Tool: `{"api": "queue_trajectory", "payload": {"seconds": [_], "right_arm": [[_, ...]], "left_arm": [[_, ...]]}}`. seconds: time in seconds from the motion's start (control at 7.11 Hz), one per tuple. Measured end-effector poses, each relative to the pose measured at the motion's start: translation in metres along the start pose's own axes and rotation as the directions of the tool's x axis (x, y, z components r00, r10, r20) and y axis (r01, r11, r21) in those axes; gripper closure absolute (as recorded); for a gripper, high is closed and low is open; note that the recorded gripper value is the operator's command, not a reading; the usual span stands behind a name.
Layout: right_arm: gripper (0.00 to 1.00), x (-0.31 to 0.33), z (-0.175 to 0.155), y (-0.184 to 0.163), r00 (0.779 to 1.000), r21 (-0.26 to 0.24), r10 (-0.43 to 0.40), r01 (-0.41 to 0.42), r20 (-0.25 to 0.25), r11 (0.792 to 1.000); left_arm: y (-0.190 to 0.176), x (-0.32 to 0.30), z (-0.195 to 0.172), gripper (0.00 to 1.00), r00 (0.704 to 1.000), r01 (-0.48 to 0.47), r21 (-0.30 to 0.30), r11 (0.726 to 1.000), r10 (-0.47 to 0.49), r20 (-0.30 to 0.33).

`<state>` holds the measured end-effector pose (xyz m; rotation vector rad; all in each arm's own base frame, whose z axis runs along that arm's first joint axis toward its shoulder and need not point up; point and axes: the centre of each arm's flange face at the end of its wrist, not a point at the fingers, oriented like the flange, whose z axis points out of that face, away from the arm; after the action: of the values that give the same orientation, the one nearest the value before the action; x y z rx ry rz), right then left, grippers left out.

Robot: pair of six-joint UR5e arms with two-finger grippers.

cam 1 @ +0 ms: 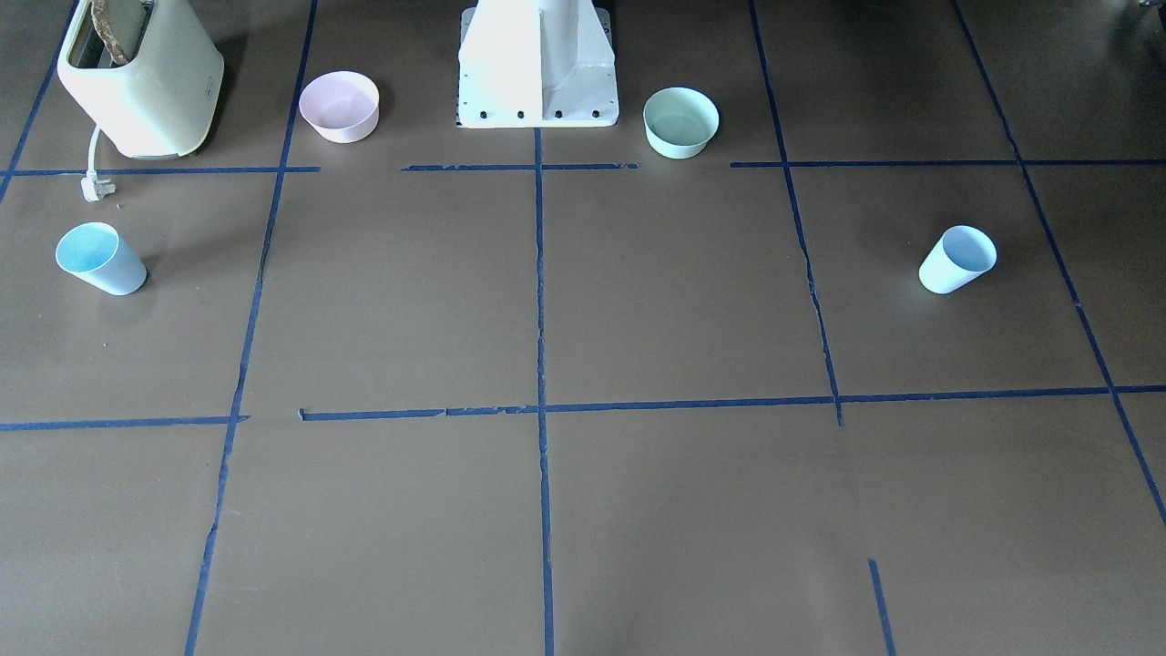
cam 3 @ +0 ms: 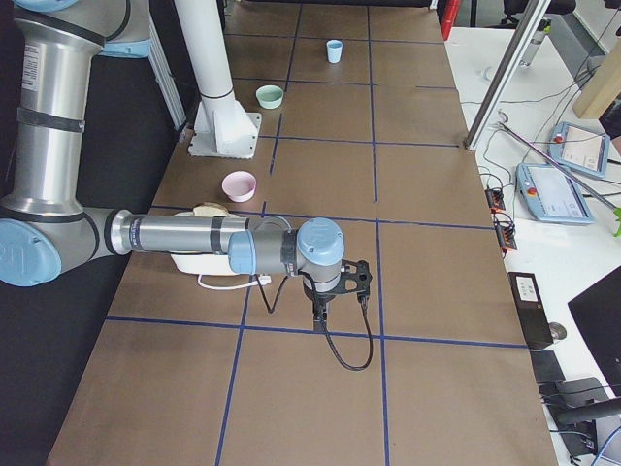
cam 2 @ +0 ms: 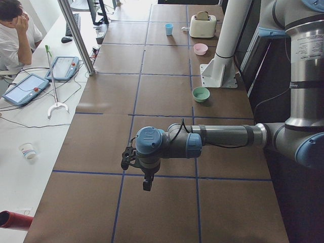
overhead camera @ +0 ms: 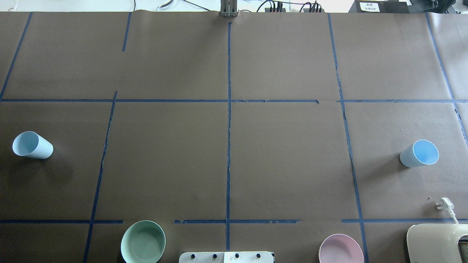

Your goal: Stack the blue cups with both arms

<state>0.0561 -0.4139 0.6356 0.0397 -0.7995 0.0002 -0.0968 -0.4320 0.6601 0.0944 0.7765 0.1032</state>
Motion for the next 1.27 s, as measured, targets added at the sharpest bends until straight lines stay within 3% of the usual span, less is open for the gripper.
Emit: {"api": "queue_trajectory", "payload": {"seconds": [0.42, 1.27], "right_arm": [[0.00, 0.002, 0.002, 0.001, 1.000, -0.005, 0.006, -0.006, 0.001, 1.000], [0.00, 0.007, 0.008, 0.000, 1.000, -0.014, 0.012, -0.012, 0.004, 1.000]], "left_arm": [[-0.004, 0.014, 0.012, 0.00, 0.999, -0.045, -0.031, 0.998, 0.045, -0.001], [-0.008, 0.031, 0.004, 0.00, 0.996, -0.088, -0.008, 0.996, 0.088, -0.007]]}}
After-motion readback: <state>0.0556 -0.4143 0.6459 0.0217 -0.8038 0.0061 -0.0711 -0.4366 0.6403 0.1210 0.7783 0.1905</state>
